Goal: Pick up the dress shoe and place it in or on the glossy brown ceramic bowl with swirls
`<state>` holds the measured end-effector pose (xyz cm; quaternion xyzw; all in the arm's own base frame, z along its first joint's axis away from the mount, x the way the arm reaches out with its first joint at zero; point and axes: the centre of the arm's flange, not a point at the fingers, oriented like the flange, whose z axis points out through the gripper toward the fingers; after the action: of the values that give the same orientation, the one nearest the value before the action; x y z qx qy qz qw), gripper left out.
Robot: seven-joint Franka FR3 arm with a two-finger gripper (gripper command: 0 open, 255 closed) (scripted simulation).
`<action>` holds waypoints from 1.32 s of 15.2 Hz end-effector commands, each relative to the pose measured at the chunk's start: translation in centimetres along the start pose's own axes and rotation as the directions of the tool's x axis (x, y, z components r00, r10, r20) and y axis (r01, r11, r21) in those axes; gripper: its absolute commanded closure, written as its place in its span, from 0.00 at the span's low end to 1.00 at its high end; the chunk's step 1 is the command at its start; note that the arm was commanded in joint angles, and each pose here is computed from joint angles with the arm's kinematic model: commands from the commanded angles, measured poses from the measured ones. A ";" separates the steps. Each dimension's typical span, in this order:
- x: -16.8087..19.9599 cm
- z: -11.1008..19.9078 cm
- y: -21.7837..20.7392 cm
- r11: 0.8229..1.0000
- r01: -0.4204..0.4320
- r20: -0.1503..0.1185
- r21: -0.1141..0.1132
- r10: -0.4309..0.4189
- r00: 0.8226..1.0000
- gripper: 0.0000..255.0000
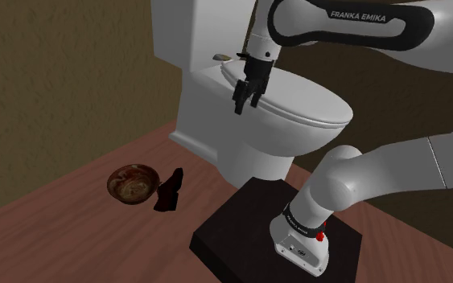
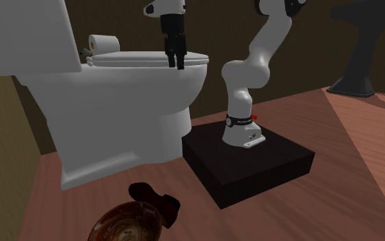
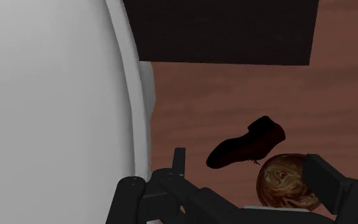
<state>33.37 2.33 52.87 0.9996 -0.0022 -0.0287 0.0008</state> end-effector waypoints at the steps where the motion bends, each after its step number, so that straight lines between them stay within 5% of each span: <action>1: 0.9 2.6 -0.8 0.999 -0.042 -0.006 0.000 0.042 0.999 0.00; 10: 5.7 13.0 -3.9 0.976 -0.219 -0.020 -0.001 0.219 0.975 0.00; 20: 11.7 24.4 -6.2 0.913 -0.407 -0.036 0.001 0.407 0.913 0.00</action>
<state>43.16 8.37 29.11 0.9799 -0.1991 -0.0115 0.0103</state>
